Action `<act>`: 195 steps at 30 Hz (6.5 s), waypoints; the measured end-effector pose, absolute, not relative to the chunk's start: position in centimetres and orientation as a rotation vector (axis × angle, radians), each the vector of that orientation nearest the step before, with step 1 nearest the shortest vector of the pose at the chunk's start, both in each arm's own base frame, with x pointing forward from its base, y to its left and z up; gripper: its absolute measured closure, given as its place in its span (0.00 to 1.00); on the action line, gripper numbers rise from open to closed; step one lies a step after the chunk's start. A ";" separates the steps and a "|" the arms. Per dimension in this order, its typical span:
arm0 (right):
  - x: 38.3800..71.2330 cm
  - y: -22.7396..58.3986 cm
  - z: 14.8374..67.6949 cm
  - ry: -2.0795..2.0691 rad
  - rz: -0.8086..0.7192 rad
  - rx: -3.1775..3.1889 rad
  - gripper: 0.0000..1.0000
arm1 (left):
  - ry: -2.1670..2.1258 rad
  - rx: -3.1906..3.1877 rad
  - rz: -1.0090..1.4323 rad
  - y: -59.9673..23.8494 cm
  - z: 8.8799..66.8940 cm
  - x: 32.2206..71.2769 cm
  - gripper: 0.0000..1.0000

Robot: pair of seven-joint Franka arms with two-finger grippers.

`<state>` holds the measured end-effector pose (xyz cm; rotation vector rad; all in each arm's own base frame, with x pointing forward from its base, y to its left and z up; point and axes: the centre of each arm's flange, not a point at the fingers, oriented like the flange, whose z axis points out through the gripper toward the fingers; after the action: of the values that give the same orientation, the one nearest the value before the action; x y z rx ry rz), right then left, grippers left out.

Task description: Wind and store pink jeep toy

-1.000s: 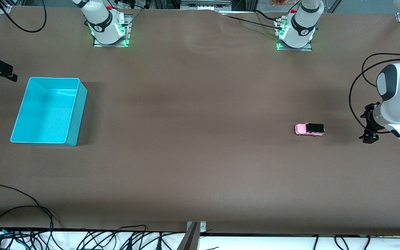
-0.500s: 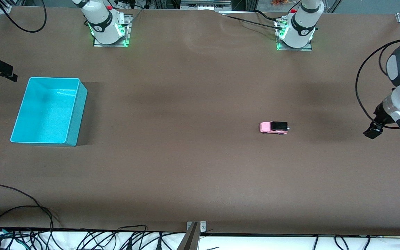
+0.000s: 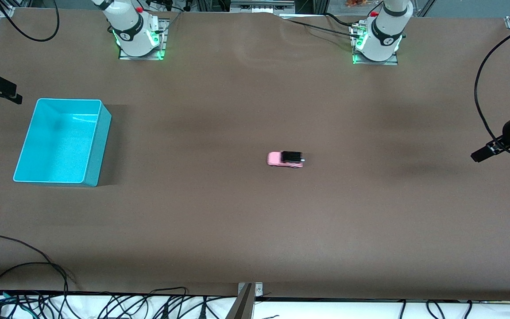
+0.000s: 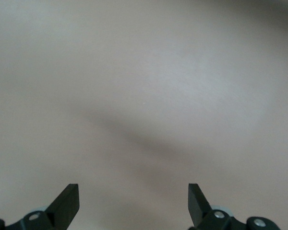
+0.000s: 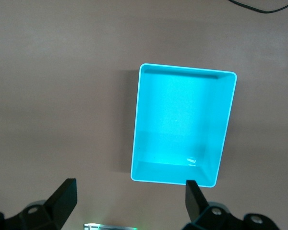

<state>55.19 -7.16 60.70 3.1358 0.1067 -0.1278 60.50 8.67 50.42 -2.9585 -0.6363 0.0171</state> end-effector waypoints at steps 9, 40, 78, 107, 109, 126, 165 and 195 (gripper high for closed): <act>55.2 -7.2 60.7 0.107 -0.128 3.136 0.00 | -0.270 -3.049 0.050 8.2 54.4 60.4 0.00; 55.2 -7.2 60.7 0.105 -0.128 3.136 0.00 | 0.085 -3.138 0.096 6.1 55.9 59.8 0.00; 55.5 -4.6 59.8 0.179 -0.147 3.122 0.00 | 0.083 -3.139 0.111 6.2 55.5 59.7 0.00; 55.2 -3.2 54.1 0.217 -0.131 3.119 0.00 | 0.068 -3.133 0.073 6.6 57.0 59.1 0.00; 55.3 -2.9 53.2 0.227 -0.127 3.120 0.00 | 0.068 -3.133 0.073 6.6 57.0 59.1 0.00; 54.6 -1.8 47.5 0.258 -0.062 3.121 0.00 | 0.069 -3.136 0.093 6.6 56.2 59.3 0.00; 49.2 2.2 31.3 -0.680 -0.208 3.040 0.00 | 0.078 -3.141 0.064 6.6 54.8 60.4 0.00; 51.2 2.0 23.3 -1.784 -0.022 2.581 0.00 | 0.114 -3.135 -0.001 5.0 56.9 60.3 0.00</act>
<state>51.21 2.00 23.29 2.5811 -1.7840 -0.0221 60.29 5.03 56.85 -3.1355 0.1139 -0.0013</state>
